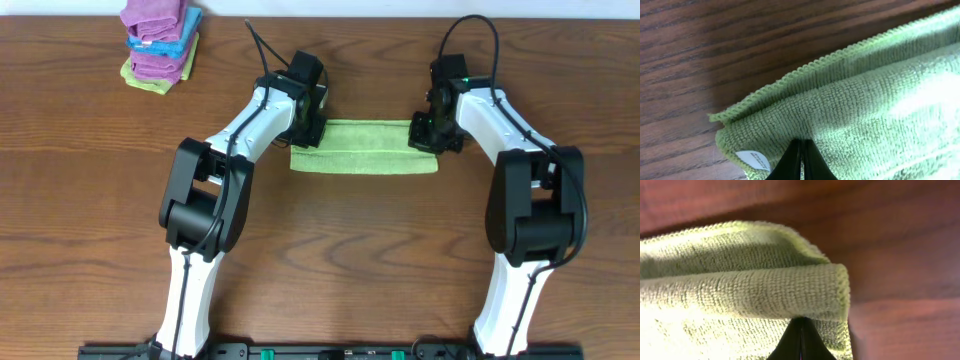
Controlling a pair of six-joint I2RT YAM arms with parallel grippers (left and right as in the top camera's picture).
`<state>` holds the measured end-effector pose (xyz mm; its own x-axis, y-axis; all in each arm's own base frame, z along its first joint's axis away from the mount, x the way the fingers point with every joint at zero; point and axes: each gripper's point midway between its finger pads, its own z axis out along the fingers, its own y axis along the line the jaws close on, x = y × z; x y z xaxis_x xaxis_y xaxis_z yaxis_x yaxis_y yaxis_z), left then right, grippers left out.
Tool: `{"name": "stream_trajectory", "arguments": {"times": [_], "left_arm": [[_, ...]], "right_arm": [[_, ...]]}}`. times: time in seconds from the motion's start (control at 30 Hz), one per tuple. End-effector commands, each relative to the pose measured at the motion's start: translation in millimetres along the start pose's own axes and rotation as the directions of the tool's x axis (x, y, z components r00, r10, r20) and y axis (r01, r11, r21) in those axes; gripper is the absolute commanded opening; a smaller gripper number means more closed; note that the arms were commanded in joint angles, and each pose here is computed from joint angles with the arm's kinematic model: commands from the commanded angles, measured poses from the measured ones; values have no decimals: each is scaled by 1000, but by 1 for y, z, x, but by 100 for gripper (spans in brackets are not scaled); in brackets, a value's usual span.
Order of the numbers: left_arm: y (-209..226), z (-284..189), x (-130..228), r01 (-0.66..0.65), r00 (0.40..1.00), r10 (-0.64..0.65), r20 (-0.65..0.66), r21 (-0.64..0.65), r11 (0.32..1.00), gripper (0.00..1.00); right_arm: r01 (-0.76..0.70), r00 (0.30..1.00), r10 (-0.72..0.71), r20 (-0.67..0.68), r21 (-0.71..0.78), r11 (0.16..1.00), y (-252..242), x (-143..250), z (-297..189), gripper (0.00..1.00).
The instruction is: Fold the cloth
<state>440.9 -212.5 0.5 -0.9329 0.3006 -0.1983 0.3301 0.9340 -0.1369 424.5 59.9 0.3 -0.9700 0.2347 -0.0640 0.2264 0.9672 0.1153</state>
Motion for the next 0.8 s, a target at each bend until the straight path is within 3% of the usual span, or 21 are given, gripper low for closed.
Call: {"name": "stream_trajectory", "arguments": {"times": [0.0,0.23,0.4,0.5,0.6,0.77], "left_arm": [[8,19,25,36,995,-39,-89,-34,999,6],[9,19,24,41,996,-44,-84,-34,999,6],[9,19,24,42,995,-44,-84,-34,999,6],[9,19,24,42,995,-45,-84,-34,999,6],[9,19,24,48,995,-51,-84,-34,998,6],[7,20,22,65,995,-67,-75,-30,997,6]], "right_arm": [[55,998,-56,-13,-73,996,15,6,-17,21],[98,987,-84,134,-107,989,18,-1,-95,61],[115,966,-98,238,-61,991,-11,-6,-145,70],[101,970,-83,230,-69,992,-47,-6,-155,73],[111,972,-54,227,-243,964,-67,-6,-153,75],[101,975,27,223,-544,833,-74,-6,-129,77]]}}
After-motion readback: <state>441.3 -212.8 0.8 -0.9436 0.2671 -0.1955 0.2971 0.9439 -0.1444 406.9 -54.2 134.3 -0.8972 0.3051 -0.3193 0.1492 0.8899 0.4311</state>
